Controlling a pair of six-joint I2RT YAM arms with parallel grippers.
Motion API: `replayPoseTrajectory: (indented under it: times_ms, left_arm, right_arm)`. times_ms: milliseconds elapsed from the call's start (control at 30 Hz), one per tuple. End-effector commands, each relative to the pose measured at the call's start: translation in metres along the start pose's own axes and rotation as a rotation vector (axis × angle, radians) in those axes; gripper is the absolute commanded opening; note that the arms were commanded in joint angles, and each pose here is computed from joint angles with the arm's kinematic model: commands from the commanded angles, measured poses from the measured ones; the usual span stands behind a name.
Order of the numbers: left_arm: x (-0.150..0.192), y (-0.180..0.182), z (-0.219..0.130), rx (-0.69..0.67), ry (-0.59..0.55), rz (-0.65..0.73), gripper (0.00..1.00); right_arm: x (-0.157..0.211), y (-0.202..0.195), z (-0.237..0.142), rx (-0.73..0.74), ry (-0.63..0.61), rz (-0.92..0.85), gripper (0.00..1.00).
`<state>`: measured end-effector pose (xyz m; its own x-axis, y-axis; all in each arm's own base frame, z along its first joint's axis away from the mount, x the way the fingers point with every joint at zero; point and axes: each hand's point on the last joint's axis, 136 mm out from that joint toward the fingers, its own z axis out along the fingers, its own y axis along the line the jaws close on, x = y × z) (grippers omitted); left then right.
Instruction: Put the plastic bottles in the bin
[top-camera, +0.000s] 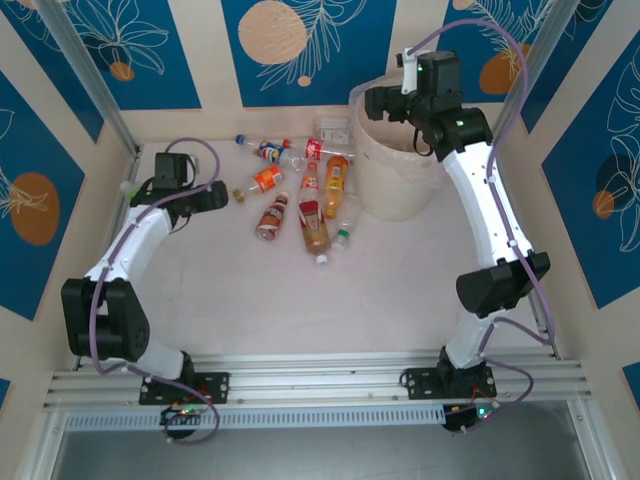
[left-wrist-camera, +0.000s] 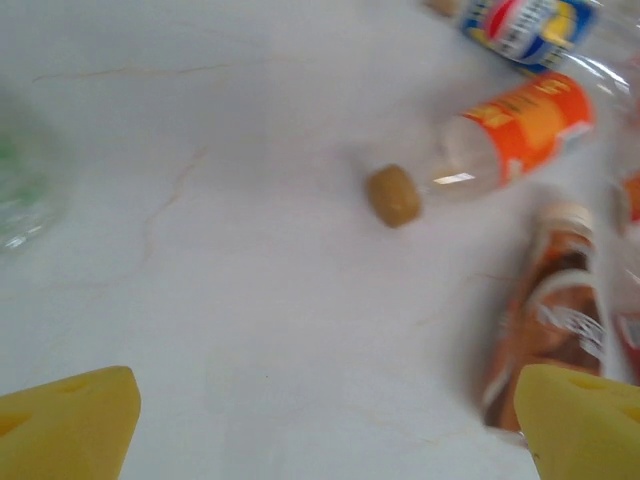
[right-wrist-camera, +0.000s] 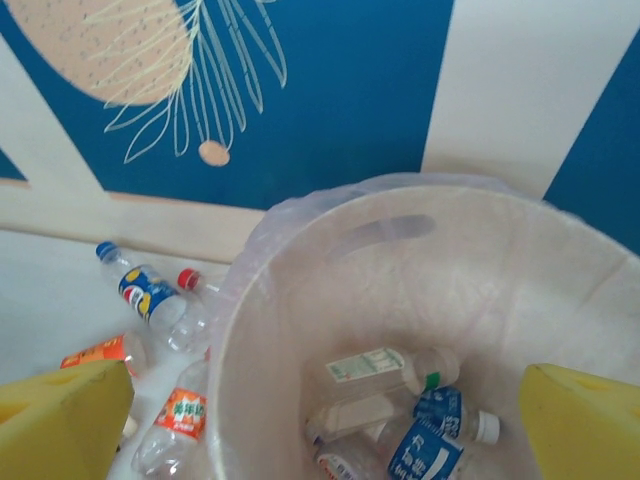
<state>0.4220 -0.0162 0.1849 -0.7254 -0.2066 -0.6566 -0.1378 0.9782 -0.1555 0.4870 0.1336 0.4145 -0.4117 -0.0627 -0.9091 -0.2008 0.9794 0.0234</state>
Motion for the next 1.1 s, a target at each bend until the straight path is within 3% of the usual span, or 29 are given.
replayPoseTrajectory:
  times_ms: [0, 233, 367, 600, 1067]
  left_arm:
    - [-0.017, 0.036, 0.003, -0.135, -0.017, -0.19, 0.98]
    - [-0.041, 0.085, 0.036, -0.293, -0.015, -0.385, 1.0]
    - [-0.037, 0.118, 0.061, -0.396, 0.033, -0.461, 1.0]
    - [-0.033, 0.158, 0.074, -0.508, 0.065, -0.515, 1.0]
    - [-0.022, 0.191, 0.108, -0.51, 0.149, -0.585, 1.0]
  right_arm:
    - [0.011, 0.001, -0.006, 0.034, 0.02, 0.003, 0.99]
    - [0.025, 0.014, -0.03, 0.009, 0.014, 0.024, 0.99]
    - [0.032, 0.019, -0.043, -0.002, 0.013, 0.034, 0.99]
    - [0.045, 0.031, -0.054, -0.022, 0.015, 0.031, 0.99]
    - [0.044, 0.06, -0.073, -0.057, -0.036, -0.03, 0.99]
